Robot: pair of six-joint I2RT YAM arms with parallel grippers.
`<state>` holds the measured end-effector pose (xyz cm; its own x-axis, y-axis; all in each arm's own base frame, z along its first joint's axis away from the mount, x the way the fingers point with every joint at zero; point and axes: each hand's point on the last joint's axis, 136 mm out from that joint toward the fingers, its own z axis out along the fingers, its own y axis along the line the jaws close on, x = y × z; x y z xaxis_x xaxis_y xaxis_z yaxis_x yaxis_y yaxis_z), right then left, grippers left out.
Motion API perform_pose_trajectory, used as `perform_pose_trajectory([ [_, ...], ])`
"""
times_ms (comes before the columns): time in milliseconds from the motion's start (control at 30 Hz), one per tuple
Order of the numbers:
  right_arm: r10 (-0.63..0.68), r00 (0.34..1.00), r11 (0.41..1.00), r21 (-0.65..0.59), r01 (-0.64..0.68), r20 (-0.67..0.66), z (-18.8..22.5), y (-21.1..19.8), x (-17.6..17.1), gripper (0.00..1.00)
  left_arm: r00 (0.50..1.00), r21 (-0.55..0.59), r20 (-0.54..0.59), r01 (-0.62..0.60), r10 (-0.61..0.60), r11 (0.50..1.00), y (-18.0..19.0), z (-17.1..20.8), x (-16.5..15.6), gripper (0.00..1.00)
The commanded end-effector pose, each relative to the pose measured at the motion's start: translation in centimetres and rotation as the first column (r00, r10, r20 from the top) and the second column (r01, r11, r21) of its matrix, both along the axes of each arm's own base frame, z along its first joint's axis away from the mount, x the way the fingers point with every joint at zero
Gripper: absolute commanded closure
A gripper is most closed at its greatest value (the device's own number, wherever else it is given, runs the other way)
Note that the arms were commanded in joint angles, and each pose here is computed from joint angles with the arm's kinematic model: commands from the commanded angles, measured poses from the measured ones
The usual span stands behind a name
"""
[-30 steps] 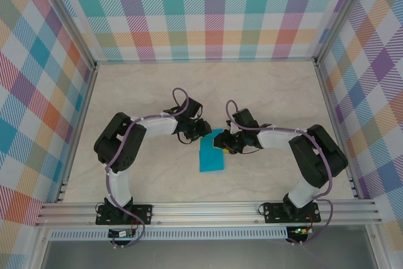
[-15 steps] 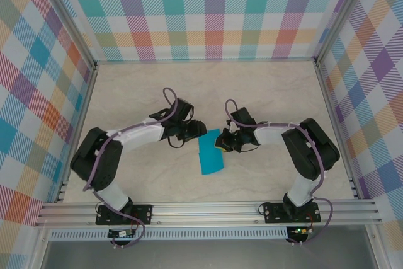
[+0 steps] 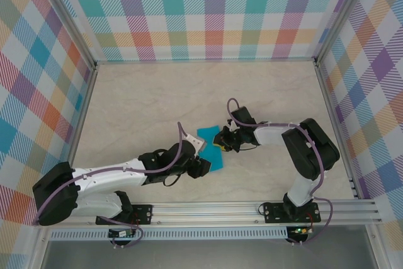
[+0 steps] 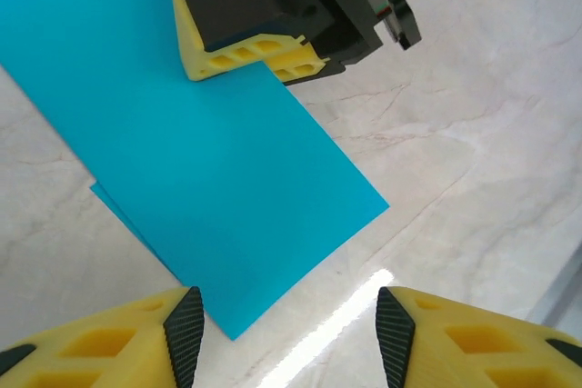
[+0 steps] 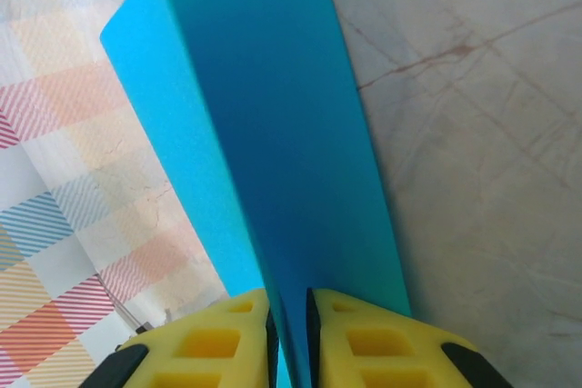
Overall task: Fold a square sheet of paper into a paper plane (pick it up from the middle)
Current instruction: Third fold the triangle at the center of the table.
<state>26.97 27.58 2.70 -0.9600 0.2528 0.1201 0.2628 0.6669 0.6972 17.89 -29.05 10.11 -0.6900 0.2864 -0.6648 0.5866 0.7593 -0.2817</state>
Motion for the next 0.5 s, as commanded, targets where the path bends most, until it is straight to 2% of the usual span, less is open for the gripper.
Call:
perform_pose_trajectory([
  [0,0.023,1.000,0.999,0.036,-0.023,-0.007,1.2,0.4,-0.3,0.81,0.995,0.143,0.095,0.007,-0.020,0.990,-0.4,0.1,0.9,0.47],
  [100,0.044,0.999,0.998,0.049,-0.044,-0.001,1.5,0.7,-0.3,0.80,0.994,0.285,0.077,0.052,-0.077,0.957,-1.9,-1.6,0.0,0.51],
  [133,0.049,0.999,0.997,0.055,-0.049,0.004,1.7,0.8,-0.3,0.80,0.990,0.352,0.086,0.074,-0.111,0.933,-2.1,-2.5,-0.7,0.51],
  [200,0.056,0.998,0.997,0.061,-0.056,-0.002,1.7,1.0,-0.3,0.81,0.980,0.405,0.119,0.102,-0.162,0.909,-3.5,-3.1,-1.7,0.48],
  [300,0.061,0.998,0.996,0.066,-0.060,-0.016,1.9,1.0,-0.5,0.83,0.966,0.453,0.178,0.087,-0.186,0.887,-4.6,-3.5,-2.2,0.44],
  [400,0.062,0.998,0.997,0.055,-0.061,-0.029,1.9,1.0,-0.5,0.87,0.960,0.446,0.224,0.052,-0.168,0.894,-5.3,-3.2,-2.2,0.36],
  [467,0.064,0.997,0.996,0.062,-0.062,-0.032,2.0,1.1,-0.5,0.87,0.955,0.453,0.243,0.040,-0.167,0.890,-5.5,-3.3,-2.2,0.35],
])
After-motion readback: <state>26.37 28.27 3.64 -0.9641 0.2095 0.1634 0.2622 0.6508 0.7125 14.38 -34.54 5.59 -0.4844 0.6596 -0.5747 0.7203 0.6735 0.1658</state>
